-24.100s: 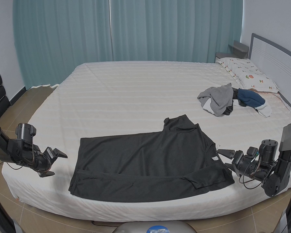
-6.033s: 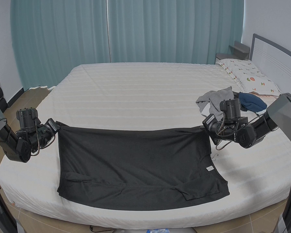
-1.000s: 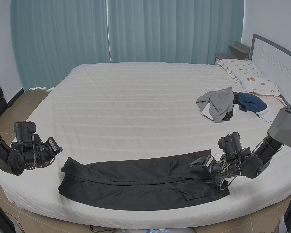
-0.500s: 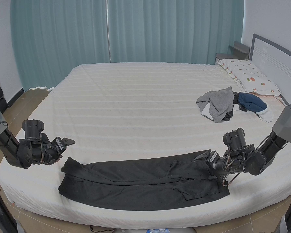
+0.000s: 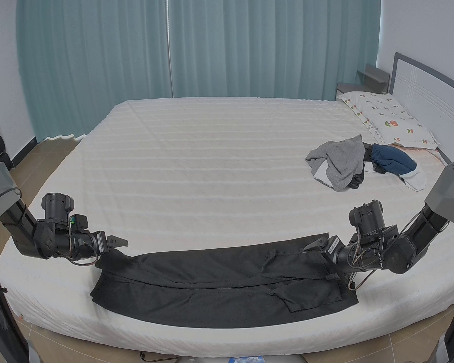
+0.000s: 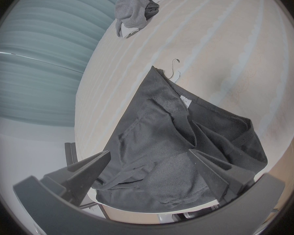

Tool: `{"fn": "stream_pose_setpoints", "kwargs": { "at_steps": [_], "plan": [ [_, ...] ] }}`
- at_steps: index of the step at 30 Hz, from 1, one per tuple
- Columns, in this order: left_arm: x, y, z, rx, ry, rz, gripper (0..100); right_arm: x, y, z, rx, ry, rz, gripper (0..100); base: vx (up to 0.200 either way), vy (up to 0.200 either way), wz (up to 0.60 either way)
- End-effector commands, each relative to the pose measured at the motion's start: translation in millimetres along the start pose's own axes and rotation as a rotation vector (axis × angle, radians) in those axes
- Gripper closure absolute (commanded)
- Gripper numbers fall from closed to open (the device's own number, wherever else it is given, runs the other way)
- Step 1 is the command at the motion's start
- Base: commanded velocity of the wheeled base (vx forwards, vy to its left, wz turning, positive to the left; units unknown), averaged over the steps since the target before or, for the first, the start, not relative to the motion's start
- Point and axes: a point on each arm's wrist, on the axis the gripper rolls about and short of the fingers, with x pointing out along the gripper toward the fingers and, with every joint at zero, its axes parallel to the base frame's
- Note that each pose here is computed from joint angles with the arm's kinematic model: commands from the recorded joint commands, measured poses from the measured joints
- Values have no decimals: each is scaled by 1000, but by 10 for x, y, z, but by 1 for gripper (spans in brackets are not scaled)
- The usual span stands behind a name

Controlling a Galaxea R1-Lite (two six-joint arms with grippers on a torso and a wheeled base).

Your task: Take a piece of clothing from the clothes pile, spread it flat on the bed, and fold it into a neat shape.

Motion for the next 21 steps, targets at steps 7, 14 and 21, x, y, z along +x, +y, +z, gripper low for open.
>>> {"fn": "stream_pose_setpoints", "kwargs": {
  "at_steps": [7,14,21],
  "plan": [
    [69,63,-40,-8,9,16,100,-3,-14,-22,-19,6,-5,0,0,0,0],
    [59,74,-61,-2,15,21,100,-3,-14,-22,-17,6,-5,0,0,0,0],
    [-211,140,-79,-37,-19,43,100,-24,-2,-8,-16,0,2,0,0,0,0]
  ]
}}
